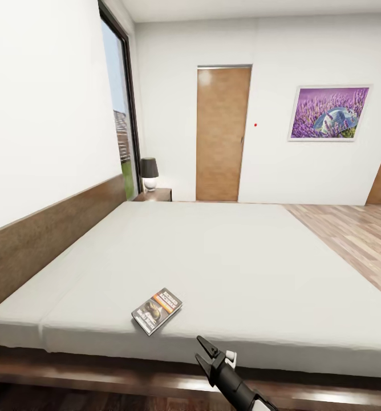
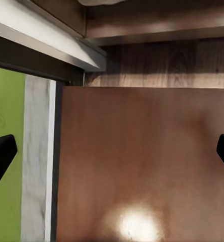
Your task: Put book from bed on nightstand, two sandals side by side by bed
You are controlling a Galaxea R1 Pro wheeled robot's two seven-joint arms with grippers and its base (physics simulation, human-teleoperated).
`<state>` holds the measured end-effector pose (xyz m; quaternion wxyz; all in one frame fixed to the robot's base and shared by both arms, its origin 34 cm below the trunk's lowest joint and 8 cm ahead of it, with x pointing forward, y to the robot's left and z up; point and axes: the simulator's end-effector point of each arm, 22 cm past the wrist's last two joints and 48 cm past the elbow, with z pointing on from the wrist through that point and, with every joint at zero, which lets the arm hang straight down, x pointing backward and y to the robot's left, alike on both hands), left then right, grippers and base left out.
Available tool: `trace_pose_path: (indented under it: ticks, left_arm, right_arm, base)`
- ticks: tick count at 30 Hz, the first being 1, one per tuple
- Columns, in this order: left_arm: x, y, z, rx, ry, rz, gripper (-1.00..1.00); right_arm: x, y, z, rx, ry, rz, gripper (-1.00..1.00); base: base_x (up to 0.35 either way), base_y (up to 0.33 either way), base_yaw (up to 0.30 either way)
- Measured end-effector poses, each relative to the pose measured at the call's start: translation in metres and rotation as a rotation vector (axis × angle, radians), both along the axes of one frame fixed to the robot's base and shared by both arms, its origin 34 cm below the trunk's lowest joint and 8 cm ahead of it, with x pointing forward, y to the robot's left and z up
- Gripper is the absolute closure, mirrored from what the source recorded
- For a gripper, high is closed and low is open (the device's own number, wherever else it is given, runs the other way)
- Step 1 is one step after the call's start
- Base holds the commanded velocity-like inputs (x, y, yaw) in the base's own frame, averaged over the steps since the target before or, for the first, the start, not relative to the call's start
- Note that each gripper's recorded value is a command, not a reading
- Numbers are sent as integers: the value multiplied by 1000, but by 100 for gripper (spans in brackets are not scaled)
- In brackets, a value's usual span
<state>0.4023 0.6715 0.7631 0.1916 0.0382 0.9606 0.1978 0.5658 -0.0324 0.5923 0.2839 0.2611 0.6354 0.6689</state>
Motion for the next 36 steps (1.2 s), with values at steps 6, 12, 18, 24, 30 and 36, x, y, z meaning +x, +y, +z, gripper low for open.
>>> trace_pose_path:
  ticks: [6,12,18,24,30,36]
  left_arm:
    - [4,0,5,3,-6,1,-100]
    - [8,1,6,8,4,8,-100]
    - [12,1,7,13,6,13,-100]
    - [13,1,12,15,15,19,-100]
    - [19,1,20,18,3,20,-100]
    - [27,0,34,23,7,29,-100]
  right_arm:
    - [0,0,0,-1,0,0,-100]
    - [-1,0,-9,-3,1,0,-100]
    - [-3,0,-17,-3,0,0,-100]
    - [-3,-1,-17,-3,-1,-1,-100]
    - [-2,-1,-17,-4,-2,-1,-100]
    - [-3,-1,-21,-4,-2,-1,-100]
  base:
    - [0,0,0]
    - [0,0,0]
    - [0,0,0]
    - [0,0,0]
    - [0,0,0]
    - [0,0,0]
